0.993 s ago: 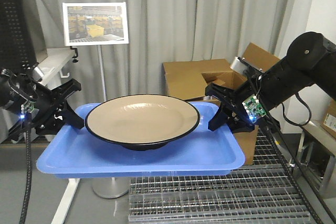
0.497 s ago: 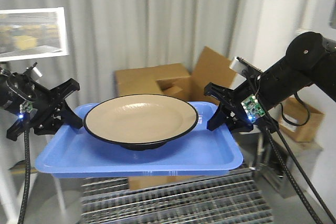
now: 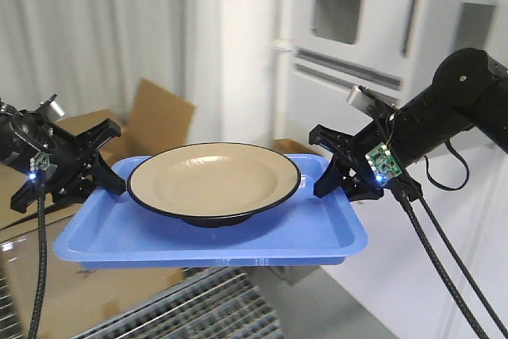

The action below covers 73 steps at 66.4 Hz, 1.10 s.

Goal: Place disk in tray to left cabinet
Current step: 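Hold the tray level with both grippers while driving to the cabinet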

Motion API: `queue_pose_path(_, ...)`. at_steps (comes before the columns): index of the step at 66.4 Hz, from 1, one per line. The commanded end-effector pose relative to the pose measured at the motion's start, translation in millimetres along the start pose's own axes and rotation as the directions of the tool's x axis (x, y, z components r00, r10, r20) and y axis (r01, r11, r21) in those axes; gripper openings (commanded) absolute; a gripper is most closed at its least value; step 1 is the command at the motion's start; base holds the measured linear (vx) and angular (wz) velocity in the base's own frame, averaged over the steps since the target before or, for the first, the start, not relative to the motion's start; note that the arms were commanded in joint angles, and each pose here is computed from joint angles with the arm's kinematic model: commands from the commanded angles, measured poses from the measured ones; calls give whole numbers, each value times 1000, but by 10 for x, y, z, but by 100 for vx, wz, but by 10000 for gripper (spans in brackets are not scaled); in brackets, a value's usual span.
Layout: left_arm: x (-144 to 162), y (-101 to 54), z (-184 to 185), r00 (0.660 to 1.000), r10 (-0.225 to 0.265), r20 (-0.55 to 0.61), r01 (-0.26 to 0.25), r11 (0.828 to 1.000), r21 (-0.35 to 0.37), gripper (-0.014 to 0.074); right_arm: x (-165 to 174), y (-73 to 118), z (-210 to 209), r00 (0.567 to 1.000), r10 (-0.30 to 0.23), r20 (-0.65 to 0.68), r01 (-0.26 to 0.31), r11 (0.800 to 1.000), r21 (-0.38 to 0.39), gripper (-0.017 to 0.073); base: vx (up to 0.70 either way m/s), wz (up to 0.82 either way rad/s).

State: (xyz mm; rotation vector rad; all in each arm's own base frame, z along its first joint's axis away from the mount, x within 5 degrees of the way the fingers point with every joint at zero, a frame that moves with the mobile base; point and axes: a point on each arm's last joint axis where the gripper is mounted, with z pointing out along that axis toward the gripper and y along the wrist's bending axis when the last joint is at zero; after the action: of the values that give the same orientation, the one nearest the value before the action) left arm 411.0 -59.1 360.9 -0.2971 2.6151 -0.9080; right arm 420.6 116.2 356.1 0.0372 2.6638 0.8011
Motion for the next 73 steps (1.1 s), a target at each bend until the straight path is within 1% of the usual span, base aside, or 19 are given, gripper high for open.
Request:
queue_pose_path(1,168,-484,-303,1000,9,5,-9,974,226,0,112,444,-359,999,-30,38,37,978,-206,-5,17,-68)
queue_pose_path(34,168,-484,-303,1000,9,5,-9,974,226,0,112,444,-359,999,-30,38,37,978,-207,-5,14,-56)
queue_pose_path(73,168,-484,-303,1000,9,5,-9,974,226,0,112,444,-359,999,-30,38,37,978,-207,-5,6,-39)
